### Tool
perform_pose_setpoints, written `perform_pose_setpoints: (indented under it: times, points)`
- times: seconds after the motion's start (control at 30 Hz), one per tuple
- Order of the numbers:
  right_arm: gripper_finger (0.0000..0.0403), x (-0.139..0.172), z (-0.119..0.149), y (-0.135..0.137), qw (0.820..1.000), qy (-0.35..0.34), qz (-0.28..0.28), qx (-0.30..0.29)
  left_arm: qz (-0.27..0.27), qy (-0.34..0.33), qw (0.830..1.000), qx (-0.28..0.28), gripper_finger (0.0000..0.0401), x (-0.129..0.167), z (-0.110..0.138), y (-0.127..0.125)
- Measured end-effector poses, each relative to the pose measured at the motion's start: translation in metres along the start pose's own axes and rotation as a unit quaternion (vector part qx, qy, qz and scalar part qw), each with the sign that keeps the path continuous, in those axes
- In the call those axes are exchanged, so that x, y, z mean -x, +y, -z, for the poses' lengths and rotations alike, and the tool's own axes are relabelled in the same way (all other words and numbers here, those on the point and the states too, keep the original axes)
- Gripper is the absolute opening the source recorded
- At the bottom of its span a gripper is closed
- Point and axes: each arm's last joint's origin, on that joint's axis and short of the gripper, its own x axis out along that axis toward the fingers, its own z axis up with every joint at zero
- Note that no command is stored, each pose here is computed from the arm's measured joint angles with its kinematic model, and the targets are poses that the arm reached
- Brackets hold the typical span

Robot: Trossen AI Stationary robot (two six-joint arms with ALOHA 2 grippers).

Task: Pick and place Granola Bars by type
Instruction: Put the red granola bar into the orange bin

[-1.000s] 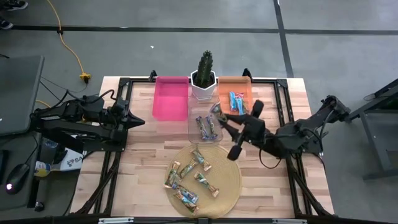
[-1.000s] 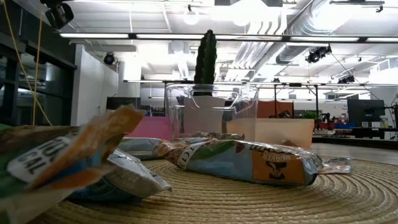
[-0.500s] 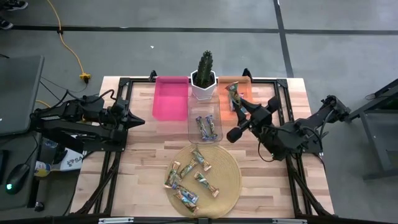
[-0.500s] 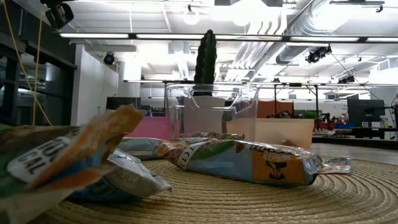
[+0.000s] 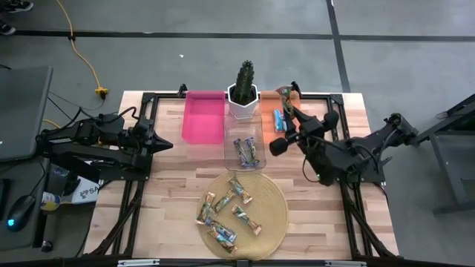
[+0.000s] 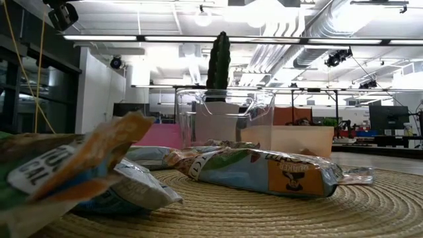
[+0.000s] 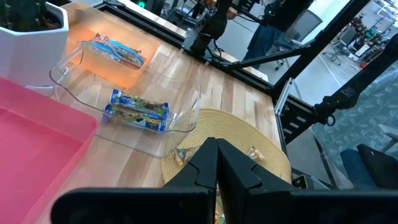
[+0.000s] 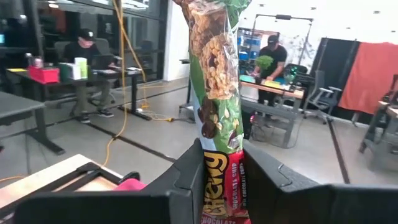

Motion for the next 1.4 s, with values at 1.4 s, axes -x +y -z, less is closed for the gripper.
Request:
perform_pose_setpoints:
  times: [1.4]
  points:
    - [0.0075,-0.181,0.077,-0.089,0.954,0.234,0.122,-0.145,0.002,0.001,1.0,0.0,0.0001,0.0,0.0,0.0]
